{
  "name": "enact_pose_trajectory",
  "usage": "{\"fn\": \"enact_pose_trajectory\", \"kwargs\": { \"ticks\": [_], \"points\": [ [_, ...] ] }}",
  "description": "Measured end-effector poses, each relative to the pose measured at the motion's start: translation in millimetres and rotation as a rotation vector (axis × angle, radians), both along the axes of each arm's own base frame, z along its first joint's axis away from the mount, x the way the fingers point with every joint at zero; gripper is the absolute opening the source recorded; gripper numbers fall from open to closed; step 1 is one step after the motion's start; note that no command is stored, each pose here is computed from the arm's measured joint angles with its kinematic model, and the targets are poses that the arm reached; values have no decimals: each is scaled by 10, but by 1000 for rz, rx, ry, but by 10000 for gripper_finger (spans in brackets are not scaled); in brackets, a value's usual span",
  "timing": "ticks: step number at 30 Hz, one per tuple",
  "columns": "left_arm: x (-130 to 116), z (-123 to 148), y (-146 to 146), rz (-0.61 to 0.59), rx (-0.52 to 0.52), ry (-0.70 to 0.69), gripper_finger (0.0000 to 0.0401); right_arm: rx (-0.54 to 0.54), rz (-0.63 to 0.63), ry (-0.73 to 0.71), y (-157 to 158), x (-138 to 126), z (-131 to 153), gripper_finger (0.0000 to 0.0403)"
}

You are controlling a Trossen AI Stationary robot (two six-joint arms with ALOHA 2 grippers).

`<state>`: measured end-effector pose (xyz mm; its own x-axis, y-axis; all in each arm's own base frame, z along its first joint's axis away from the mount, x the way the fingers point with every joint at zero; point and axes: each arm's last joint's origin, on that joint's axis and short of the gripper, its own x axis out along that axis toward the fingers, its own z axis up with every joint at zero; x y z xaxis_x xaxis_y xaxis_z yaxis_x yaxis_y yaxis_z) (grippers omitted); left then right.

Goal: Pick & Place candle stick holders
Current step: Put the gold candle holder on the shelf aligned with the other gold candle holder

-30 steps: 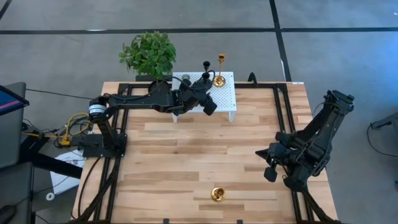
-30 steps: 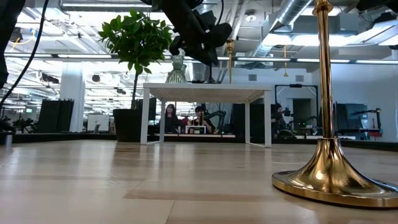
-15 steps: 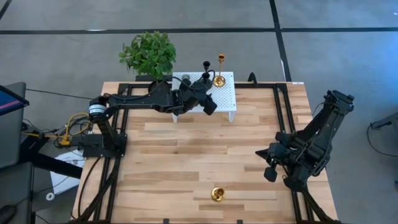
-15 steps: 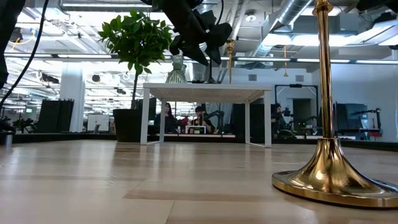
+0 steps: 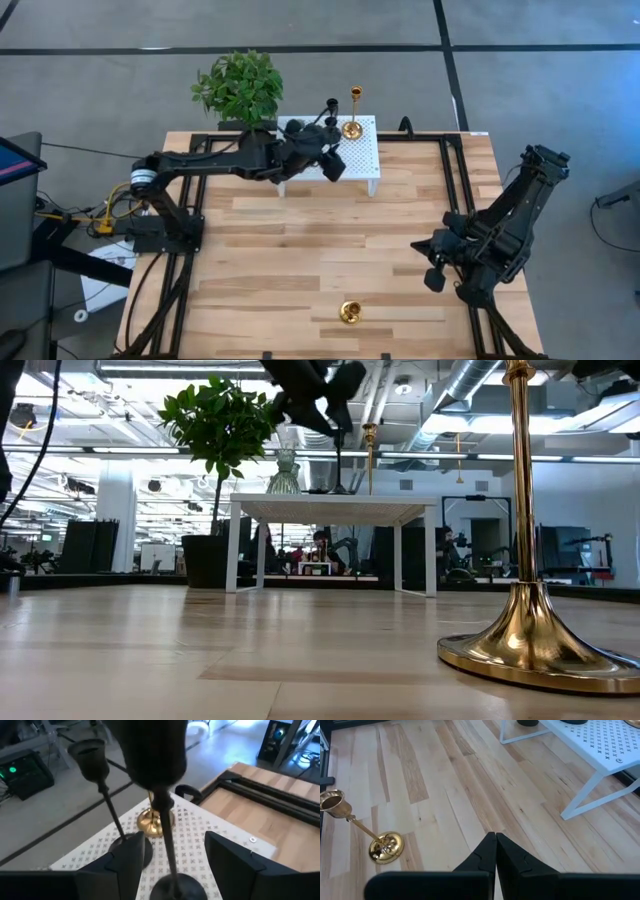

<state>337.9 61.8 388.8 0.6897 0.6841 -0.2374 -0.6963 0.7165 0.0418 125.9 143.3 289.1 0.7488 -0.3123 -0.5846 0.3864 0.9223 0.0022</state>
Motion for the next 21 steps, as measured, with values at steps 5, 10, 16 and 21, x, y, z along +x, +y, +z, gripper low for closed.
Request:
{"fn": "enact_pose_trajectory", "kwargs": {
  "ticks": [5, 10, 16, 21],
  "points": [
    [-123, 149, -137, -37, 5, -44, 204, -4, -18, 2, -25, 24, -1, 0],
    [-276, 313, -357, -102, 8, -94, 197, -5, -31, 4, -44, 42, -2, 0],
    [-548, 469, -794, -265, -4, -99, 160, 14, -28, -5, -27, 49, 3, 0],
    [-830, 490, -1149, -424, -12, -29, 98, 53, -20, -1, -1, 62, 2, 0]
  ]
}}
